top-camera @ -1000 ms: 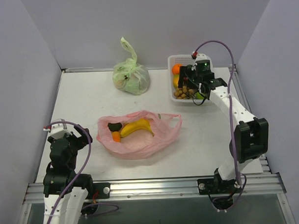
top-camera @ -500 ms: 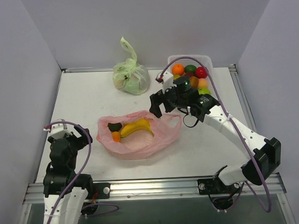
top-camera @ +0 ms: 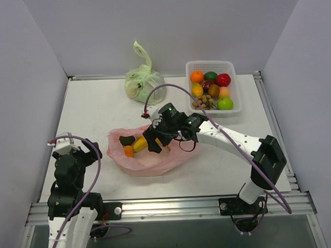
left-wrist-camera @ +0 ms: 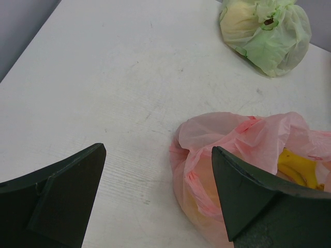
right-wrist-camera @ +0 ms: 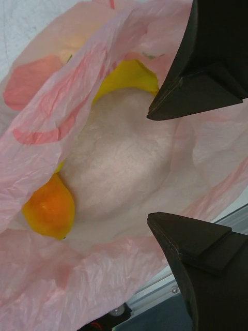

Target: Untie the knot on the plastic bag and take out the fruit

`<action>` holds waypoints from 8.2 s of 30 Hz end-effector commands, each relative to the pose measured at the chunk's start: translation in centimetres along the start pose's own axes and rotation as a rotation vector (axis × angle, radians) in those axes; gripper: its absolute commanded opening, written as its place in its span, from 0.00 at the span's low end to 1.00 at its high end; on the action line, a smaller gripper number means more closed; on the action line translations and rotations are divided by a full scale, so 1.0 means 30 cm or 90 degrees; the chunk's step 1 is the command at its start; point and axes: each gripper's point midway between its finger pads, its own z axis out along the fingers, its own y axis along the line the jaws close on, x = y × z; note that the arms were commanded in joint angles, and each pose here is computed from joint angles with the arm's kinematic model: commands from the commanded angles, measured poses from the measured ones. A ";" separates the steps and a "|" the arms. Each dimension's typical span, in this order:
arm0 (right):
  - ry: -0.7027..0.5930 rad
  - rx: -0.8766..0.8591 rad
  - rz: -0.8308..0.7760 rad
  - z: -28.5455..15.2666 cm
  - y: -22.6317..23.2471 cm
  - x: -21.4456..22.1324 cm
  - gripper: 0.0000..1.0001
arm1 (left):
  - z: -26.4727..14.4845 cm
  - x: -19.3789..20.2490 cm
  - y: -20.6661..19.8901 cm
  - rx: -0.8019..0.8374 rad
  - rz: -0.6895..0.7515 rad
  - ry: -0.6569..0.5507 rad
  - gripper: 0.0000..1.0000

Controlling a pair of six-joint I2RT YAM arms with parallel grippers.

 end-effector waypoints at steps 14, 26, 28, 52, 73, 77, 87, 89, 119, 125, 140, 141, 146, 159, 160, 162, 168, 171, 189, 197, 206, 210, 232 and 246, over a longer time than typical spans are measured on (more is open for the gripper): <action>0.105 0.148 -0.057 0.141 -0.180 0.087 0.71 | 0.002 -0.051 -0.025 0.025 0.002 -0.043 0.95; 0.157 0.260 -0.039 0.214 -0.303 0.193 0.80 | 0.004 -0.048 -0.026 0.026 0.003 -0.040 0.95; 0.156 0.251 -0.032 0.228 -0.302 0.202 0.79 | 0.006 -0.046 -0.026 0.025 0.004 -0.037 0.95; 0.056 0.130 -0.016 0.122 -0.157 0.104 0.00 | 0.006 -0.045 -0.026 0.026 0.004 -0.037 0.95; -0.152 -0.050 0.111 -0.013 -0.015 -0.132 0.00 | 0.005 -0.046 -0.028 0.028 0.004 -0.037 0.95; -0.202 -0.066 0.125 -0.105 -0.012 -0.195 0.00 | 0.005 -0.045 -0.028 0.028 0.005 -0.036 0.95; -0.287 -0.071 0.158 -0.257 -0.067 -0.280 0.00 | 0.006 -0.043 -0.026 0.027 0.005 -0.036 0.95; -0.313 -0.028 0.161 -0.308 -0.126 -0.308 0.00 | 0.005 -0.046 -0.027 0.027 0.004 -0.037 0.95; -0.171 0.766 0.170 -0.633 -1.468 -0.139 0.44 | 0.015 -0.039 -0.025 0.021 0.005 -0.025 0.94; -0.191 0.720 0.195 -0.619 -1.420 -0.151 0.95 | 0.021 -0.035 -0.043 0.035 0.011 -0.009 0.96; -0.254 0.465 0.242 -0.593 -0.775 -0.146 0.99 | -0.054 -0.067 -0.211 0.150 -0.071 0.101 0.98; -0.249 0.450 0.235 -0.577 -0.734 -0.139 0.99 | -0.064 -0.047 -0.209 0.142 -0.082 0.129 0.97; -0.256 0.372 0.258 -0.526 -0.537 -0.079 0.99 | -0.101 -0.043 -0.270 0.167 -0.105 0.215 0.98; -0.241 0.213 0.254 -0.395 -0.201 0.009 0.99 | -0.059 0.075 -0.450 0.117 -0.027 0.365 0.98; -0.242 0.195 0.253 -0.374 -0.172 0.014 0.99 | -0.050 0.112 -0.452 0.102 -0.010 0.374 0.97; -0.247 0.167 0.266 -0.350 -0.136 0.015 0.98 | -0.041 0.150 -0.431 0.054 0.006 0.366 0.96; -0.235 0.095 0.248 -0.248 -0.024 0.016 0.98 | -0.024 0.277 -0.347 -0.039 0.004 0.396 0.80; -0.229 0.061 0.250 -0.194 0.024 0.010 0.97 | -0.034 0.330 -0.320 -0.053 0.001 0.411 0.55; -0.113 -0.045 0.281 0.181 0.168 0.077 0.89 | -0.141 0.446 -0.221 -0.060 -0.014 0.491 0.00; -0.092 -0.054 0.353 0.297 0.182 0.109 0.89 | -0.148 0.443 -0.306 -0.007 -0.041 0.514 0.00; -0.126 -0.023 0.416 0.351 0.134 0.095 0.91 | -0.157 0.409 -0.452 0.064 -0.065 0.516 0.00; -0.137 -0.033 0.430 0.371 0.134 0.072 0.91 | -0.176 0.398 -0.522 0.104 -0.054 0.513 0.00; -0.094 -0.026 0.485 0.422 0.099 0.155 0.48 | -0.209 0.465 -0.519 0.123 -0.045 0.490 0.00; -0.168 0.078 0.459 0.162 -0.089 0.140 0.00 | -0.136 0.410 -0.419 0.072 -0.016 0.459 0.00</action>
